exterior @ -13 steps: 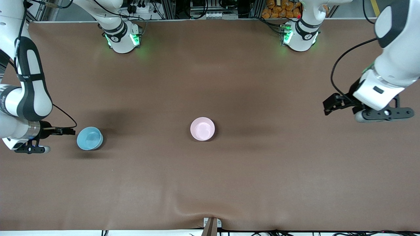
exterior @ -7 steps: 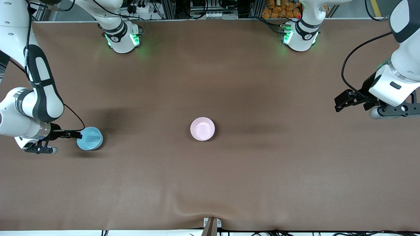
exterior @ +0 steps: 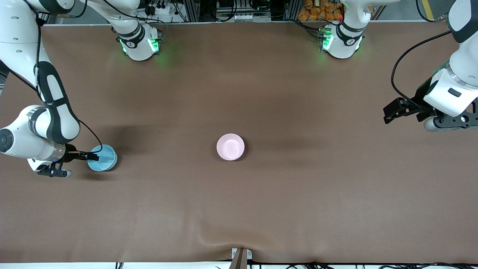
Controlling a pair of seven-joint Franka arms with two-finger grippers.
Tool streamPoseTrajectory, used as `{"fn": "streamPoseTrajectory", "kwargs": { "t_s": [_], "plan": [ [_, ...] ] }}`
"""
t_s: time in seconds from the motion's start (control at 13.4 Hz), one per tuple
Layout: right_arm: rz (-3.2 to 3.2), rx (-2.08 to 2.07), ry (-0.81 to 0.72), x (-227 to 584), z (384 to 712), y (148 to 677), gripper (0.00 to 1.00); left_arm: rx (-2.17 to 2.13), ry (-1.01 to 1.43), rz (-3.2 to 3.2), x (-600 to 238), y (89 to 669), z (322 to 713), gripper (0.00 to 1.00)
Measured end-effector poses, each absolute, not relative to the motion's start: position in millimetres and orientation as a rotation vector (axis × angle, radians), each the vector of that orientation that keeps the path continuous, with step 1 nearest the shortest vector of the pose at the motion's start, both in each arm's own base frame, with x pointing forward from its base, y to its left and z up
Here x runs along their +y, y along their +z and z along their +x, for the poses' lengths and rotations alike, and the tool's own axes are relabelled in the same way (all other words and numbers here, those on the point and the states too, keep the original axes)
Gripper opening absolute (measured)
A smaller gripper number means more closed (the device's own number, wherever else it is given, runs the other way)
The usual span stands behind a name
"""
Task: Stack pink and blue bowls on white bowl
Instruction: 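Raise the left gripper away while the right gripper reaches the blue bowl, then close the right gripper on the light blue bowl rim, then carry the blue bowl with the right gripper over the pink bowl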
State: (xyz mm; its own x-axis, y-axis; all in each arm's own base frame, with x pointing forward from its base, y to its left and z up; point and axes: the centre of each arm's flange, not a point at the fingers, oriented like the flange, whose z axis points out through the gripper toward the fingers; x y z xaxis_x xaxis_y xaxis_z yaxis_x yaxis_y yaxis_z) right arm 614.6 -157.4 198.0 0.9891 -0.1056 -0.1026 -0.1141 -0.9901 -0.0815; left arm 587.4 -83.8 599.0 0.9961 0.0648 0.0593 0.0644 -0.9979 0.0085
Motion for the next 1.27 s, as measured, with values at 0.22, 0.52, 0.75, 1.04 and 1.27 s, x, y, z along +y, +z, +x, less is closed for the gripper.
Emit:
{"fn": "streamPoseTrajectory", "kwargs": {
  "t_s": [0.22,0.52,0.75,1.04,1.27],
  "plan": [
    [-3.045,0.172,0.151,-157,615,197,0.38,0.102,0.080,3.134,-84,599,586,1.00],
    [-3.042,0.172,0.144,-156,616,202,0.03,0.103,0.052,3.139,-83,600,582,1.00],
    [-3.038,0.160,0.145,-153,619,213,0.03,0.122,0.041,3.141,-76,603,580,1.00],
    [-2.988,0.107,0.159,-120,624,274,0.03,0.132,0.037,3.141,-72,603,580,1.00],
    [-2.937,0.094,0.131,-69,628,317,0.03,0.103,0.036,3.144,-65,606,578,1.00]
  ]
}}
